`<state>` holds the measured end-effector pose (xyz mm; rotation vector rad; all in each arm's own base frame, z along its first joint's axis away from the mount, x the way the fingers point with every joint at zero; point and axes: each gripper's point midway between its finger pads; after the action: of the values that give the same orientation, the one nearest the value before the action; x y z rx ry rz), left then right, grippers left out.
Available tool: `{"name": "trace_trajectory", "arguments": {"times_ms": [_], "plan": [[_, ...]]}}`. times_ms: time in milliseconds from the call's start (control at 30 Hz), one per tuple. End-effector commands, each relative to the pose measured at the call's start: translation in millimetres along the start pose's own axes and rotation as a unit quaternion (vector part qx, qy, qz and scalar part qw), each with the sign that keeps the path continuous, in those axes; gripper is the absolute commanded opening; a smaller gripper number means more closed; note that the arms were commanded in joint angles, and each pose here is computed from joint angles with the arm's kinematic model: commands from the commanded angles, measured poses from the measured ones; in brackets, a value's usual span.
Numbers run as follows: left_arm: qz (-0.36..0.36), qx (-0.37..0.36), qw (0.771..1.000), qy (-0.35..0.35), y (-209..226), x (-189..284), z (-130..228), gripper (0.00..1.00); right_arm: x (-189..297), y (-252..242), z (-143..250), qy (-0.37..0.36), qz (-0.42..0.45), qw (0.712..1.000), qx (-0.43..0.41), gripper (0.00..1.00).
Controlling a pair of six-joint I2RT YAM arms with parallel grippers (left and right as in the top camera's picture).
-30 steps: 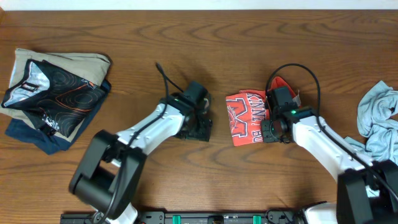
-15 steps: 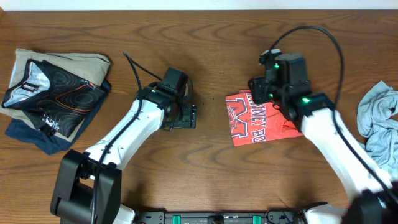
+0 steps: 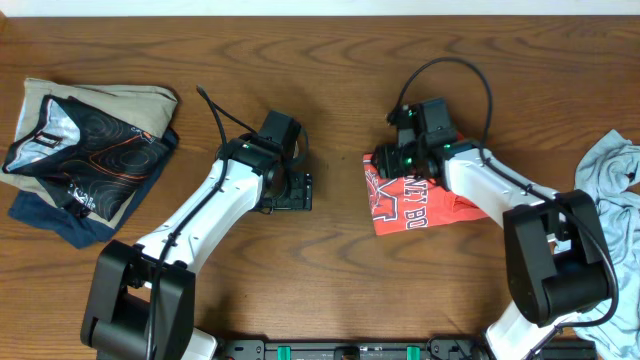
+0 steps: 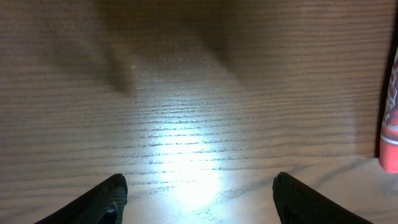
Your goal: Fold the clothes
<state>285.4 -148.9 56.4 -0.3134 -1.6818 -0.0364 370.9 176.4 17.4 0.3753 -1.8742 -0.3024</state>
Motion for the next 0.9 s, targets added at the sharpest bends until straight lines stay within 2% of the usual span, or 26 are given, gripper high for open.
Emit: {"name": "trace_trajectory", "arguments": {"times_ms": [0,133,167,200,267,367,533,700,767,867], "plan": [[-0.004,0.005,1.000,-0.002,2,2,-1,0.77,-6,23,42,0.079,-0.034,0.996,0.006,0.60],[-0.004,0.005,1.000,-0.002,3,2,-1,0.76,5,26,107,0.201,-0.015,0.979,0.015,0.60],[-0.004,0.005,1.000,-0.002,3,2,-1,0.77,10,31,121,0.230,-0.026,0.972,0.026,0.59],[-0.004,0.005,1.000,-0.002,2,2,-1,0.77,15,37,134,0.255,-0.040,0.965,0.043,0.54],[-0.004,0.005,1.000,-0.002,2,2,-1,0.77,24,43,151,0.287,-0.052,0.954,0.064,0.47],[-0.004,0.005,1.000,-0.002,2,2,-1,0.77,34,44,160,0.304,-0.047,0.949,0.069,0.47],[-0.004,0.005,1.000,-0.002,3,2,-2,0.81,61,58,136,0.248,-0.064,0.963,0.080,0.47],[0.014,0.002,1.000,-0.008,-4,2,-5,0.89,111,56,92,0.125,-0.034,0.988,0.079,0.49],[0.054,-0.015,0.998,-0.018,-19,3,-11,0.92,136,41,77,0.067,0.013,0.996,0.060,0.53],[0.122,-0.047,0.991,-0.041,-44,8,-21,0.92,164,17,67,0.015,0.072,0.997,0.029,0.66]]}}
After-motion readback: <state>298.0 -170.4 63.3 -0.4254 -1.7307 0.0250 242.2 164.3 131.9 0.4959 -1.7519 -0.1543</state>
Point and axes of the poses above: each gripper's point midway between its finger pads, its own x axis back along the fingers, its own y axis along the line the jaws close on, z = x × y, and after that the axes turned 10 degrees about -x, right-handed
